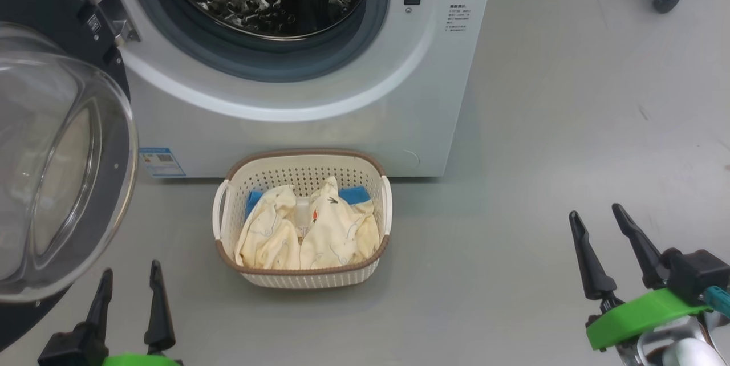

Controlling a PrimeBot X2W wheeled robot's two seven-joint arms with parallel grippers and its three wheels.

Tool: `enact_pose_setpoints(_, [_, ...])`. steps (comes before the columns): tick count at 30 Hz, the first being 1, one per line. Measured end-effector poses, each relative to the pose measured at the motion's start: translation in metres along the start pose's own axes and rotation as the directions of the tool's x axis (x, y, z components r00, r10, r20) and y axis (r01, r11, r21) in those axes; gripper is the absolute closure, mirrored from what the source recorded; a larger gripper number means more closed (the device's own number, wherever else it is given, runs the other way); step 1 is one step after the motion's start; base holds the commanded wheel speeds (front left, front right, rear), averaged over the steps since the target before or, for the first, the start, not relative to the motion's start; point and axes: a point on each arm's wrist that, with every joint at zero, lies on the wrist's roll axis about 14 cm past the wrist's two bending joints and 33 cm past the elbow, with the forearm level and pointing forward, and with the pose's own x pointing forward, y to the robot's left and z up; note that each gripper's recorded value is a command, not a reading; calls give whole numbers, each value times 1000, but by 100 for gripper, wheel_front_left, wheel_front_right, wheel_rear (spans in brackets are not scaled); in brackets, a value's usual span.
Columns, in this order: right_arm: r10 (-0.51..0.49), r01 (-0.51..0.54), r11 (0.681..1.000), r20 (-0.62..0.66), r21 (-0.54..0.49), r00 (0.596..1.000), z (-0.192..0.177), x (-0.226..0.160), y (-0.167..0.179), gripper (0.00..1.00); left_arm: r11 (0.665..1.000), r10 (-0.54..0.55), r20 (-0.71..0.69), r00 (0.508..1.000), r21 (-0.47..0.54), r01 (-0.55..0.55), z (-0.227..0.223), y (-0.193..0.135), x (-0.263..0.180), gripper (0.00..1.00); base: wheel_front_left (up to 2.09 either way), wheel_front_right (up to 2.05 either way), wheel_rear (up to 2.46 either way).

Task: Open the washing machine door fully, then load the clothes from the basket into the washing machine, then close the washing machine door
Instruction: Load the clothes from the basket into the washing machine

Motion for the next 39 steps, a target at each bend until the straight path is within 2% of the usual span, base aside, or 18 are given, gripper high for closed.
enact_pose_setpoints(15, [7,-7,1000,-14,3,1000,-5,6,1,0,1000,19,24,1000,-5,-19,6,3,9,0,162,-158,-4])
enact_pose_setpoints(39, [0,0,1000,-9,5,1000,-5,7,-1,0,1000,-12,14,1000,-15,13,2,-6,9,0,8,-8,0])
